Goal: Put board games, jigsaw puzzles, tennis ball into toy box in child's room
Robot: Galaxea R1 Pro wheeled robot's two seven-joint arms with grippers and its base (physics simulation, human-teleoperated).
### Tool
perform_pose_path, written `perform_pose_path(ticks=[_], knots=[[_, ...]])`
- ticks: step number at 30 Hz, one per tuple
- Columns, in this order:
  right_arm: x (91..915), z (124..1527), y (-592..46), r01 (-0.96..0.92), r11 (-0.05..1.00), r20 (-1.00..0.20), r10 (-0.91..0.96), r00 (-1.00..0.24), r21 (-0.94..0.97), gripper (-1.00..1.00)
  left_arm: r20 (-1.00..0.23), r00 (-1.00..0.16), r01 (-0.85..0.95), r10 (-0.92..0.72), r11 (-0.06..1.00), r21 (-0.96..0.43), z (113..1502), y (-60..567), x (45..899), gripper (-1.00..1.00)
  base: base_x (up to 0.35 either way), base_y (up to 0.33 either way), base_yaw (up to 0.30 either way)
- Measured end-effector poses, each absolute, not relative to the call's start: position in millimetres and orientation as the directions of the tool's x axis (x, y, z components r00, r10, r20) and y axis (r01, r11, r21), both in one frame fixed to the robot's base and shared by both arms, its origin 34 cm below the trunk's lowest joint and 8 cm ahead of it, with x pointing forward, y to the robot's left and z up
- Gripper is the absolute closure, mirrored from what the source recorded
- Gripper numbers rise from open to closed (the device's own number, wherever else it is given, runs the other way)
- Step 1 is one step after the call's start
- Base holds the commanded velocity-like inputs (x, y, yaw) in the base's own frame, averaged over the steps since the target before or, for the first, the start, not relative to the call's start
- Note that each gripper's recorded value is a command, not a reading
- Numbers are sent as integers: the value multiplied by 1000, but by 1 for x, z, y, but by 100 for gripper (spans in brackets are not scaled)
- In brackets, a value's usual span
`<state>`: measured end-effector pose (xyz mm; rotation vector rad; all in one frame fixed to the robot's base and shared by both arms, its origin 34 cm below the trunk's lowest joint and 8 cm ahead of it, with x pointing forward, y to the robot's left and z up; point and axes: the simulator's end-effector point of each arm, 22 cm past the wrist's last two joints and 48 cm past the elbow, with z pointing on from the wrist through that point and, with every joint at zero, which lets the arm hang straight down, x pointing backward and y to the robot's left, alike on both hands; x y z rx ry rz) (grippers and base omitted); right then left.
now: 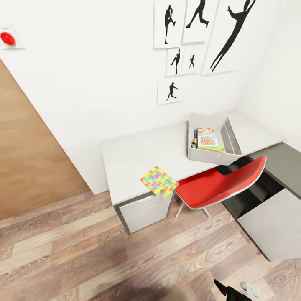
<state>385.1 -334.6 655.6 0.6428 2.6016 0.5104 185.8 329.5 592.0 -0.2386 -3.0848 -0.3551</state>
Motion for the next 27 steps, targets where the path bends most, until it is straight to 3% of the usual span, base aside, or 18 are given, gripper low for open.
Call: perform_pose_path(ticks=[20,27], knots=[[397,665,-339,344,828,-329,507,-796,443,-100,8,-989,142,144,963,228,595,329,200,-100,0,0,0],[401,669,-341,339,829,-340,507,-792,446,-100,-32,-998,45,54,971,236,595,328,211,-100,0,0,0]])
